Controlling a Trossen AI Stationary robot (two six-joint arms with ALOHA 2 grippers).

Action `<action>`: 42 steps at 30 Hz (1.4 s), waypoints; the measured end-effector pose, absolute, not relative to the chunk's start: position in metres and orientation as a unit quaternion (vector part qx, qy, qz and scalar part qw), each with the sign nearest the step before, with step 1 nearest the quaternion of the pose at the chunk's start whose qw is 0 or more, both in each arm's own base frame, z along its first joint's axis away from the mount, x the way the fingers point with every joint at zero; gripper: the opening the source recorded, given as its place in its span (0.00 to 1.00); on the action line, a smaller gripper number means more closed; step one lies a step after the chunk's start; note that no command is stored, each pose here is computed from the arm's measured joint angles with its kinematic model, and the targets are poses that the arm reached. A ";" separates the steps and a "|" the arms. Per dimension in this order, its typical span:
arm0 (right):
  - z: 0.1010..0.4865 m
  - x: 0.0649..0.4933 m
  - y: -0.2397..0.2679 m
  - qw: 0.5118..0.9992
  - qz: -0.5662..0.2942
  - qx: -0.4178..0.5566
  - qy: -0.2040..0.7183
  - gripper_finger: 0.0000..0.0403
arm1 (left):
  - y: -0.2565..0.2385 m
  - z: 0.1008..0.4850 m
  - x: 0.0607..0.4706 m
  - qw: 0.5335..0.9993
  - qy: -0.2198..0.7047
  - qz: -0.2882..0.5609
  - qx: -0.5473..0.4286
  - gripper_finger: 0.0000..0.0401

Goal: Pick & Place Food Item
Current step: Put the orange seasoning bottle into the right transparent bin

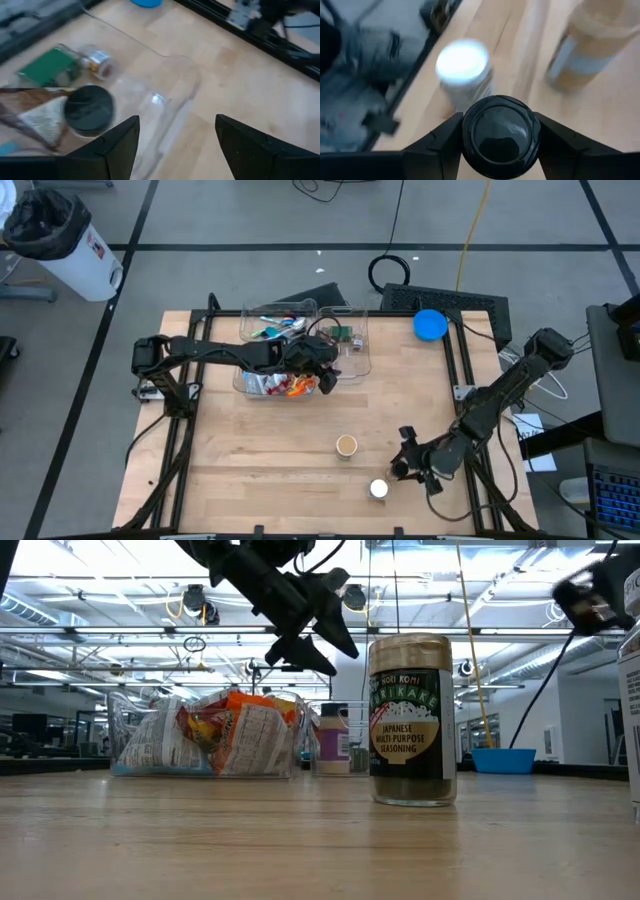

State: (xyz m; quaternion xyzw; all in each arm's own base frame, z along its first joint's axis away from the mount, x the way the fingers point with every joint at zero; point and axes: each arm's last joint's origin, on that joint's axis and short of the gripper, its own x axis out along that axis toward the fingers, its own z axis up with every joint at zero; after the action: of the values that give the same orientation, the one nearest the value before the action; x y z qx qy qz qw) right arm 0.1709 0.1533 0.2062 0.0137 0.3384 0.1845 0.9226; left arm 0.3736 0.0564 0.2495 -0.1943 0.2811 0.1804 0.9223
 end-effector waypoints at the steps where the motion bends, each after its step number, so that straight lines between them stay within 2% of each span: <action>1: 0.212 0.172 0.149 0.928 0.179 0.023 0.327 0.48 | 0.056 0.250 0.374 0.924 0.283 0.169 -0.196 0.67; 9: 0.283 0.183 0.095 0.972 0.112 0.054 0.201 0.48 | 0.047 0.258 0.372 0.932 0.284 0.091 -0.205 0.67; 16: 0.342 0.205 0.031 0.982 0.028 -0.004 0.186 0.48 | 0.022 0.316 0.343 0.970 0.211 0.044 -0.112 0.67; 20: 0.352 0.227 -0.019 0.978 -0.028 -0.026 0.203 0.48 | 0.011 0.339 0.323 0.978 0.192 0.055 -0.062 0.67; 25: 0.330 0.257 -0.086 0.974 -0.029 0.000 0.226 0.48 | 0.005 0.343 0.313 0.974 0.207 0.081 -0.037 0.67; 31: 0.283 0.275 -0.149 0.954 -0.087 -0.004 0.286 0.48 | 0.005 0.337 0.310 0.965 0.235 0.106 -0.041 0.67; 36: 0.252 0.282 -0.178 0.942 -0.110 0.015 0.316 0.48 | 0.005 0.336 0.310 0.964 0.241 0.106 -0.041 0.67; 42: 0.225 0.293 -0.190 0.934 -0.108 0.029 0.339 0.48 | 0.005 0.336 0.310 0.964 0.241 0.106 -0.029 0.67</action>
State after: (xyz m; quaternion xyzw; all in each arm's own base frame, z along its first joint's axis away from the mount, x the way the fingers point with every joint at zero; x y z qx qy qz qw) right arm 0.2928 -0.1897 0.2248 0.0288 0.3394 -0.1085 0.9339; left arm 0.3096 0.0054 0.3360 -0.0294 0.2410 0.1062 0.9643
